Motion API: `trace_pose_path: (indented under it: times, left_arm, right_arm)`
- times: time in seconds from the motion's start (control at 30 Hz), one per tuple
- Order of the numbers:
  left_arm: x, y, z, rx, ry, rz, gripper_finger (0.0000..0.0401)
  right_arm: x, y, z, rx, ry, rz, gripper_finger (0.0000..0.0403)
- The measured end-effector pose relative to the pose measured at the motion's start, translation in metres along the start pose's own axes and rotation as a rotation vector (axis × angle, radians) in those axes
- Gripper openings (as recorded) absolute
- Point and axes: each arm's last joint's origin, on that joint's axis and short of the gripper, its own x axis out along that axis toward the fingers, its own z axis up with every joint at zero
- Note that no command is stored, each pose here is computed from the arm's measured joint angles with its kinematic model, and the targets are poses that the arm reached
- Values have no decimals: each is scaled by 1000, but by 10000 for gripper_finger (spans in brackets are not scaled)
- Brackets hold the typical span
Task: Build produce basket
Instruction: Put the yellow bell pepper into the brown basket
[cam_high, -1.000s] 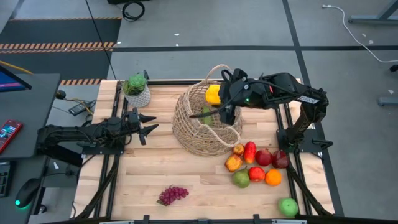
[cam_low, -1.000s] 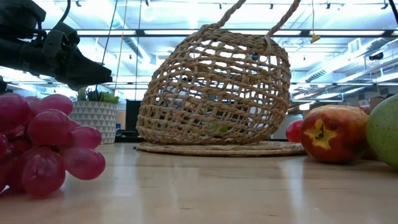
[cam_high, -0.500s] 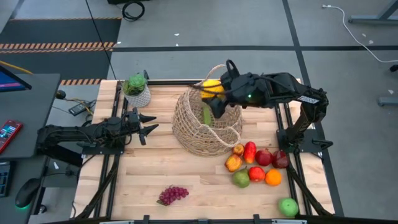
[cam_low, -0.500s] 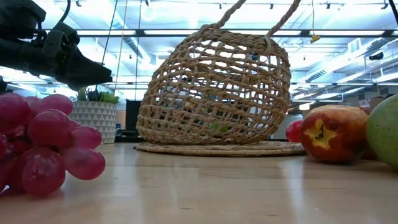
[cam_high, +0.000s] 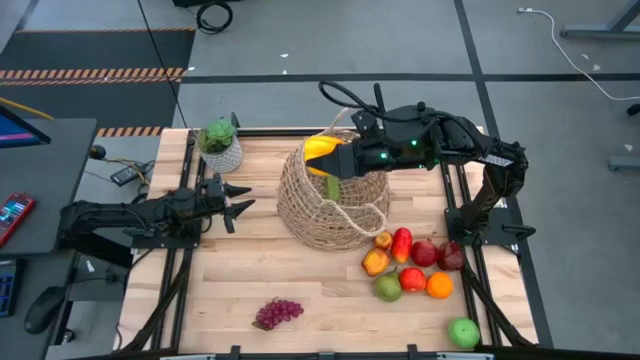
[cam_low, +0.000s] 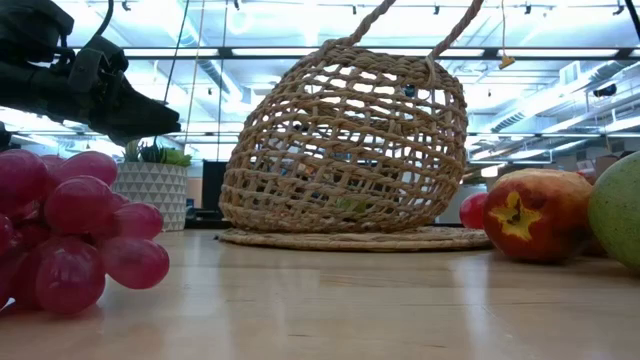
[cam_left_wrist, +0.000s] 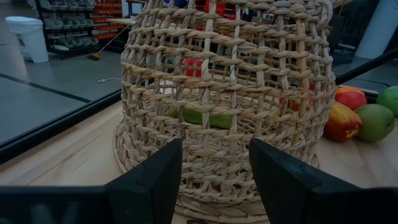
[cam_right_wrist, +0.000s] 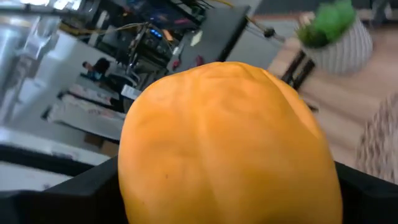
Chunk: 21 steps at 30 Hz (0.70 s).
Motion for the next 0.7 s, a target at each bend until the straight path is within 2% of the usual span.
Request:
trace_pose_path:
  times: [0.13,0.33,0.53,0.63,0.7]
  left_arm:
    - [0,0,0,0,0,0,197]
    - [0,0,0,0,0,0,194]
    - [0,0,0,0,0,0,198]
    - [0,0,0,0,0,0,196]
    - [0,0,0,0,0,0,194]
  right_arm:
    - [2,-5,8,111,15,-2,350]
    - [2,-7,13,168,34,5,349]
    - [3,-7,13,175,59,16,349]
    - [3,-8,13,158,158,59,349]
    - [3,-9,15,100,249,108,349]
